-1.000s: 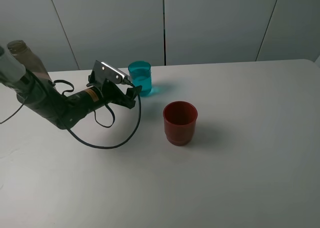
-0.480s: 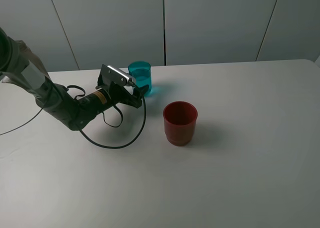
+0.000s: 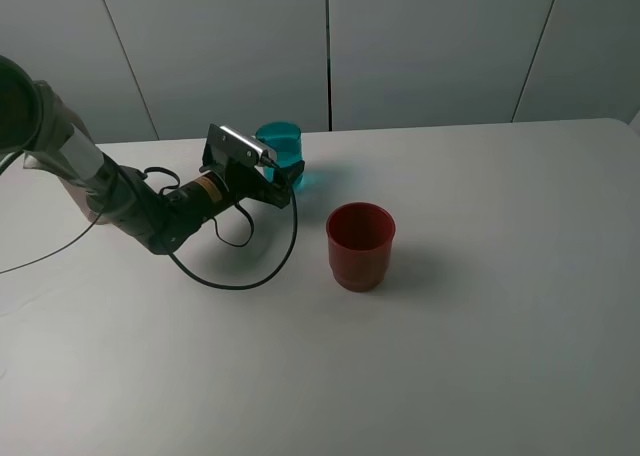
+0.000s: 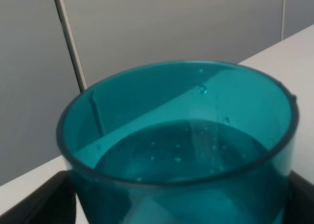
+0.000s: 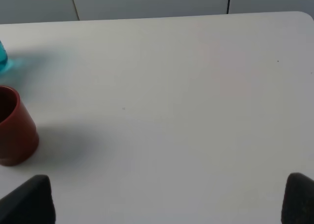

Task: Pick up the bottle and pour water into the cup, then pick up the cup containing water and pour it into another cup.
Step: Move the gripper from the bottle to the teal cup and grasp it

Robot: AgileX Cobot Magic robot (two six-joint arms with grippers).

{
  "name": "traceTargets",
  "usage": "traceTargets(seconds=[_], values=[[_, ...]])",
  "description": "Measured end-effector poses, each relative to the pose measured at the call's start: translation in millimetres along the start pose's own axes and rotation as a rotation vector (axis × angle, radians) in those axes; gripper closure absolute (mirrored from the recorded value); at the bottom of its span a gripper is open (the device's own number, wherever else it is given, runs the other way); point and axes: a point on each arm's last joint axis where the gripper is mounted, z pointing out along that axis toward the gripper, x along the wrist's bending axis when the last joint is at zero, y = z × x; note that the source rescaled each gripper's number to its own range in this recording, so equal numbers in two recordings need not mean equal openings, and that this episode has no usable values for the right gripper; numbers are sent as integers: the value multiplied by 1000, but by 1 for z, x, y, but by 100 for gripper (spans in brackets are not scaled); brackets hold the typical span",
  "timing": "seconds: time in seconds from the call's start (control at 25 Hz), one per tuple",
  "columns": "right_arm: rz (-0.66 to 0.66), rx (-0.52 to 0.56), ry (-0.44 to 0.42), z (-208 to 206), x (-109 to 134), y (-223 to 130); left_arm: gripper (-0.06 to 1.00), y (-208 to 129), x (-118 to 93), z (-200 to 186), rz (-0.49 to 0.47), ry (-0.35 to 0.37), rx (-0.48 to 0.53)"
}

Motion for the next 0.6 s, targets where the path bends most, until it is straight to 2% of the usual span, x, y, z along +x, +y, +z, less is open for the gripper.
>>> traceTargets(seconds=[0.6], values=[[5,0,0,0,0,0,-6,-1,2,19,-8,-40,-26]])
